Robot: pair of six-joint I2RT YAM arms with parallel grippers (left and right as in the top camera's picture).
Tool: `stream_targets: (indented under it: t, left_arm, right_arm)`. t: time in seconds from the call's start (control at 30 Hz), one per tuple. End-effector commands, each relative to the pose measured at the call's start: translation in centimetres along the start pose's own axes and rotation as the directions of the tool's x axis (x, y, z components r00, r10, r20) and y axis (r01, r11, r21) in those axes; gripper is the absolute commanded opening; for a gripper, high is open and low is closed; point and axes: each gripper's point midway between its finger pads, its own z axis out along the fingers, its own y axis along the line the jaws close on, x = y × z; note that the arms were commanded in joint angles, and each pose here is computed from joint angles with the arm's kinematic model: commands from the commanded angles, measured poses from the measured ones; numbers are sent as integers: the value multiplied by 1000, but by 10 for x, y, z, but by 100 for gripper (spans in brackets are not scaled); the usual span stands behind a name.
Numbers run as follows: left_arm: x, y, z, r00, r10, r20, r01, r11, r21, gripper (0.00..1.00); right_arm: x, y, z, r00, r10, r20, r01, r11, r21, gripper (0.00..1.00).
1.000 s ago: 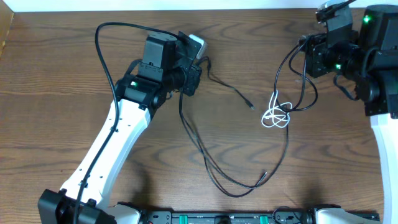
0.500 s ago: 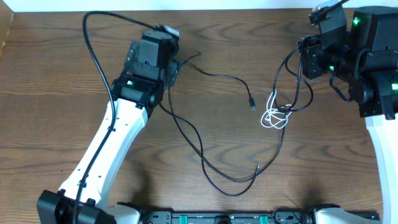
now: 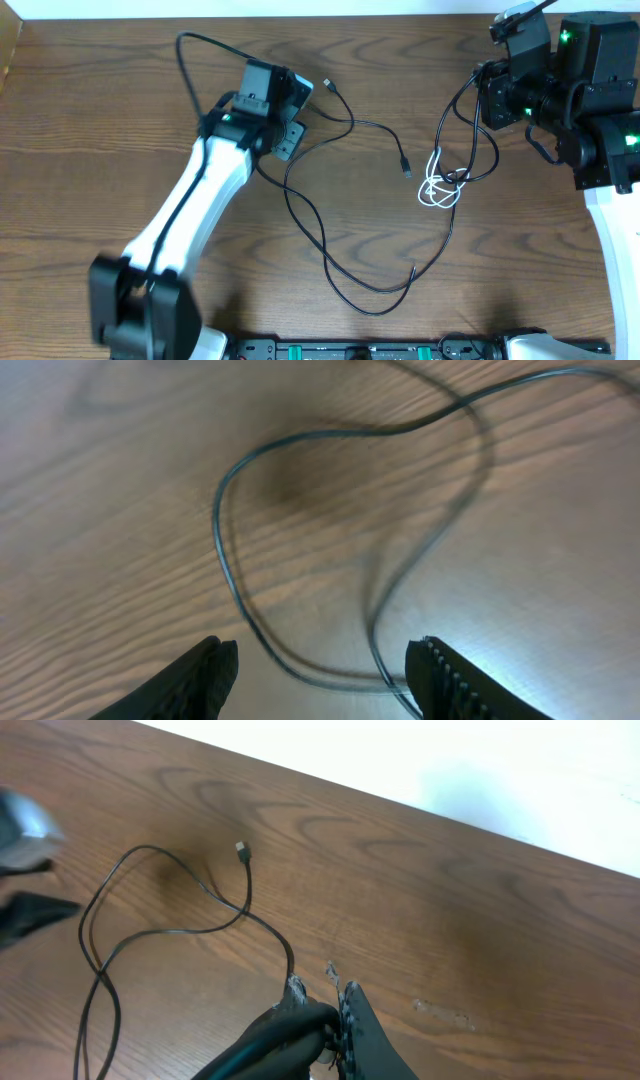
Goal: Untangle cables
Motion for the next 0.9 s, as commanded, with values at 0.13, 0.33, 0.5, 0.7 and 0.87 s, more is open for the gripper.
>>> stream_targets:
  t: [0.13,0.33,0.5,0.7,0.87]
  left_arm:
    - [21,-4,57,990,107,-91,-103,993,49,72]
    - [8,-9,58,970,242,-19,-240,967,85,76]
    - [13,-17,69,956,291,-23,-286,950,130,76]
    - [36,-24,99,951,294,-100,-274,945,177,75]
    - [49,-28,114,943,303,-138,-273,941,202,75]
  right_arm:
    - [-4,3,-2,1000,-18,10,18,1000,-5,1]
    - [0,4,-2,1000,-15,-4,15,1000,-6,1]
    - [1,4,-2,1000,-14,-8,14,1000,-7,1]
    - [2,4,-2,1000,-14,-11,14,1000,-7,1]
    - [2,4,-2,1000,-14,-11,14,1000,-7,1]
